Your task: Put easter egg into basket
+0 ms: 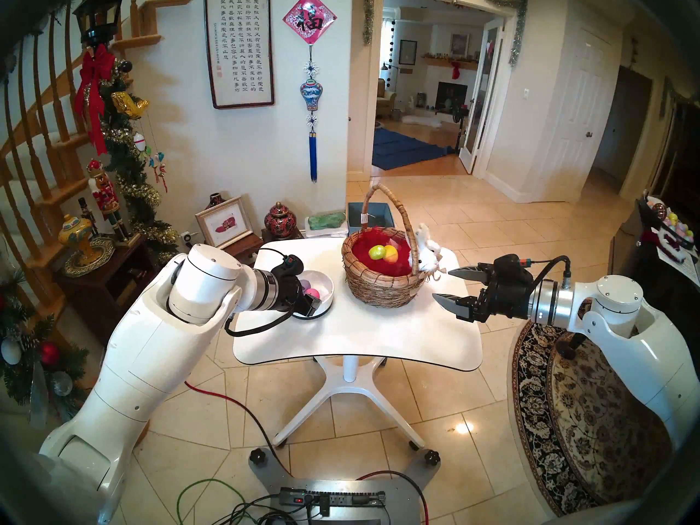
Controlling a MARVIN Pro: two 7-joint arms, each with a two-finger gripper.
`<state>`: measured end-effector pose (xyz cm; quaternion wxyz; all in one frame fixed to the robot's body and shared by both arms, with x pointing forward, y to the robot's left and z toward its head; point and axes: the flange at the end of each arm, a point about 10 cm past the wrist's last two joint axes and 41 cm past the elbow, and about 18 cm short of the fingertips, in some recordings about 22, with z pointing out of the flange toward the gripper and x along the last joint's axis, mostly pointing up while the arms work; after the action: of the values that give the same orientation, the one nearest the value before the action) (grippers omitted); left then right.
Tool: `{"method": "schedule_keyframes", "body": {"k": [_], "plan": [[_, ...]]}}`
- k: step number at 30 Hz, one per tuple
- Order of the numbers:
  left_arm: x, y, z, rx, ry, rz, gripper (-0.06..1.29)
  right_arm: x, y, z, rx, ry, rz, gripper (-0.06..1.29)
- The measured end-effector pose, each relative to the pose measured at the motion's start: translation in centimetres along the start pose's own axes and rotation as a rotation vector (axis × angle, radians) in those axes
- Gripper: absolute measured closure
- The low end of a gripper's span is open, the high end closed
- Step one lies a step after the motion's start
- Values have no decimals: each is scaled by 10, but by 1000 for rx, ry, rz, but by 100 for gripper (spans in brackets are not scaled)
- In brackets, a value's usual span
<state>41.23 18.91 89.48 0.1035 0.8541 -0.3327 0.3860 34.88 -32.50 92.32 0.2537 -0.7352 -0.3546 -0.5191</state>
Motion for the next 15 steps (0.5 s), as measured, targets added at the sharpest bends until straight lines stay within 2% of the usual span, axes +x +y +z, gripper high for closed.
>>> {"method": "schedule_keyframes", "body": {"k": [6,13,15], "plan": [[0,1,1,1,-2,1,36,0,0,0,0,0,0,-1],[-1,1,1,-2,-2,-1,57,0,0,0,0,0,0,-1],[-1,1,1,-1,-1,-3,58,0,0,0,0,0,0,-1]]}}
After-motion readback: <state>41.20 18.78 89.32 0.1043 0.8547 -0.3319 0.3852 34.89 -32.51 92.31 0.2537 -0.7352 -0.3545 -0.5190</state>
